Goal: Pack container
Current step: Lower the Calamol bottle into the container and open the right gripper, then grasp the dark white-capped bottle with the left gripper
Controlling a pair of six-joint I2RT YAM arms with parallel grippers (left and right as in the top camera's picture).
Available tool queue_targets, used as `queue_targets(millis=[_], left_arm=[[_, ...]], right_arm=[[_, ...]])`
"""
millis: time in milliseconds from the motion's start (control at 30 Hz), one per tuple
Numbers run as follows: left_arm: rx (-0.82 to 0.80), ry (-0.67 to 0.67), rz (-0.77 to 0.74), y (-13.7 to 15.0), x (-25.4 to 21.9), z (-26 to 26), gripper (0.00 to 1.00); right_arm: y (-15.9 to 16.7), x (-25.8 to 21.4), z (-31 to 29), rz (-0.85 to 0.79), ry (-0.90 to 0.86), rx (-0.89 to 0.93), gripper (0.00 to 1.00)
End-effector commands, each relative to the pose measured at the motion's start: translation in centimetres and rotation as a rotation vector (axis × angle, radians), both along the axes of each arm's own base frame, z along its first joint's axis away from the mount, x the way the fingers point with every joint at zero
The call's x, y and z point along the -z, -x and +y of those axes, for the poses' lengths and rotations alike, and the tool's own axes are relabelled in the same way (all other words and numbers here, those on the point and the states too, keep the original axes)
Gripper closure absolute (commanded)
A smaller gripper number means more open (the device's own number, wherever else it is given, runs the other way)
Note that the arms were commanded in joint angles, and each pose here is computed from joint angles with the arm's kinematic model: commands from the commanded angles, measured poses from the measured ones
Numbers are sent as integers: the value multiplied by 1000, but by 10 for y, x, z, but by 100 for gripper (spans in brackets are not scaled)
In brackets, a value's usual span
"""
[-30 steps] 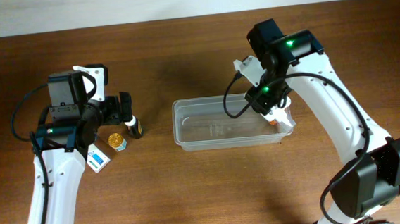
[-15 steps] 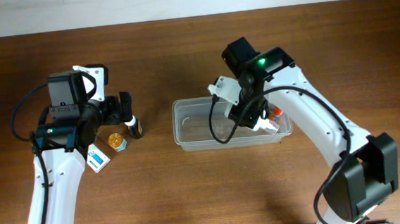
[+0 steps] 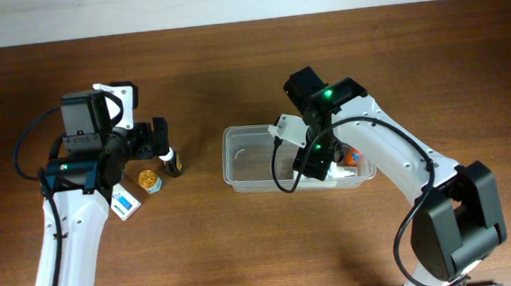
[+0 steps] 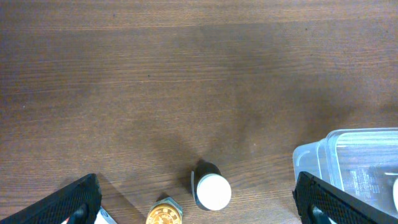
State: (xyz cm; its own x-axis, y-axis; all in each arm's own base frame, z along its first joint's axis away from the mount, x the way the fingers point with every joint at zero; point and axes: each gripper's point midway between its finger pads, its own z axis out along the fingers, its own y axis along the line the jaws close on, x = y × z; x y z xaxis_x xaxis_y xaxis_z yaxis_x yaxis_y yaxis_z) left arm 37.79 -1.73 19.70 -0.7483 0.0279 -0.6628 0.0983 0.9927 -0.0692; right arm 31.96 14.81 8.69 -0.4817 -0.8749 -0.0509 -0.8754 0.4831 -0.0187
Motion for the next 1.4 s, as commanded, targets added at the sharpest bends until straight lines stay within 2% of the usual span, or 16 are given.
queue_targets(millis=[0,100,200,267,367,433,533,700,867,900,933,1367], left_arm=[[-1,11,-19,-3,-8,-2,1],[-1,12,-20,-3,-8,-2,1],[2,14,-20,-3,-8,-2,1],[2,14,-19,-3,-8,-2,1],[2,14,-20,-3,-8,-2,1],[1,14,-17,-3,-7,-2,1],[1,15,0,-3,-3,-2,1],[-13,26,101,-1,26,-2,4],[-33,41,197,-4,58,-2,11],[-34,41,211,-4,63,-2,16],[-33,41,228,-4,70,-3,18],[38,-23,340,0,111,-32,20]], right_arm=[[-23,-32,7,-108,-31,71,12],[-42,-72,5,-225,-41,150,11],[-67,-131,-20,-414,-47,419,9],[-76,-162,-42,-491,-92,591,1],[-82,-192,-87,-551,-178,851,2],[-80,-198,-118,-532,-238,991,2],[-72,-189,-154,-418,-327,1103,2],[-54,-161,-208,-270,-329,1282,2],[-42,-139,-240,-196,-282,1388,2],[-41,-136,-243,-191,-279,1398,2],[-41,-134,-246,-187,-276,1405,2],[-46,-129,-248,-182,-274,1406,2]])
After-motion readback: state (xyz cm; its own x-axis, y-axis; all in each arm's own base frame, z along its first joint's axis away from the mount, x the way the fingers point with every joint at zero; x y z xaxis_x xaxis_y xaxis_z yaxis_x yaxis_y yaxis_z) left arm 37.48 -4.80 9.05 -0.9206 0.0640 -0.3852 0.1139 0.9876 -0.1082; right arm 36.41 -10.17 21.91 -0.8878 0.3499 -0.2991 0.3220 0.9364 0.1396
